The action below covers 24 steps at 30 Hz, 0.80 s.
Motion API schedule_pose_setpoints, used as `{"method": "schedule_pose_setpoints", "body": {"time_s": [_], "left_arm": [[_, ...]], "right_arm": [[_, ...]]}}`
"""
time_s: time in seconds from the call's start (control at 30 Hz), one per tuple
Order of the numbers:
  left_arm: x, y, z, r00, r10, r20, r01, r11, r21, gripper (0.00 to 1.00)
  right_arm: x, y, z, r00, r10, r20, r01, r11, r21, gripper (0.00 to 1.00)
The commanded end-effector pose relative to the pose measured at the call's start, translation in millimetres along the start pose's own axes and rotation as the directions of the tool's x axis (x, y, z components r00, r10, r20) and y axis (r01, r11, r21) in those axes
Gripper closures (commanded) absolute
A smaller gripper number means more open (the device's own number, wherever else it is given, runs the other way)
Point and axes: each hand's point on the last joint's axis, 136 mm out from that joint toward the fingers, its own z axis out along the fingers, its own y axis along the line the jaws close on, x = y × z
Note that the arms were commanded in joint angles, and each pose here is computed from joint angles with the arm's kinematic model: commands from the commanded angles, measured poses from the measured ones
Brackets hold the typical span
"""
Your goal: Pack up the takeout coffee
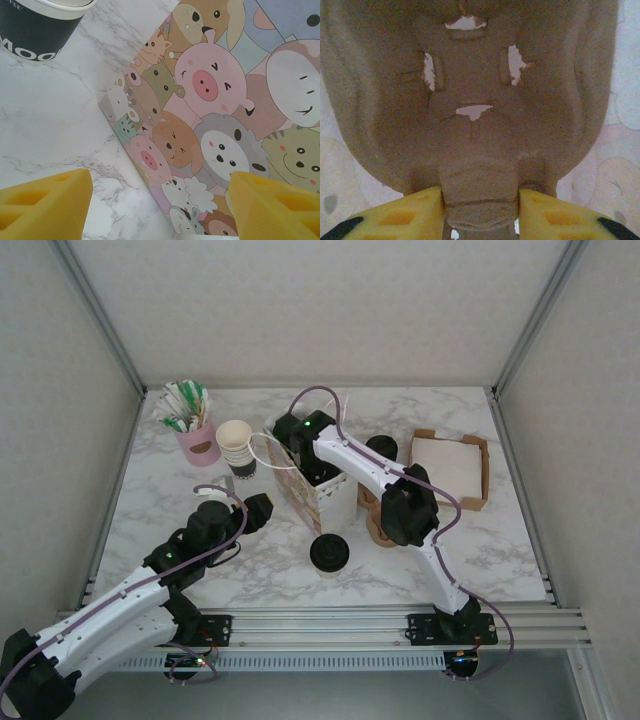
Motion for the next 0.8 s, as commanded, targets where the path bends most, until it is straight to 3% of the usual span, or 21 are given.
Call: {"method": "schedule_pose_setpoints", "body": {"time_s": [0.0, 0.07, 0.77], "left_arm": [[-1.4, 0.6, -0.3, 1.000, -0.002, 0.012, 0.002, 1.000, 0.015, 0.27], [-1.1, 1.5, -0.3, 1.000, -0.002, 0.014, 0.002, 1.000, 0.013, 0.27], [-2.6, -7.5, 13.4, 1.000, -0.009, 0.012, 0.008, 0.999, 0.031, 0.27]], "right_arm": [[-0.6, -0.4, 1.9, 1.000, 0.024, 0.016, -0.024, 0.999, 0.025, 0.55], [-1.8, -1.6, -3.9, 0.999, 0.032, 0.035, -0.033, 0.999, 0.025, 0.49], [-16.9, -4.5, -112.7, 0.953, 0.075, 0.292, -0.061, 0.997, -0.056, 0.26]]}}
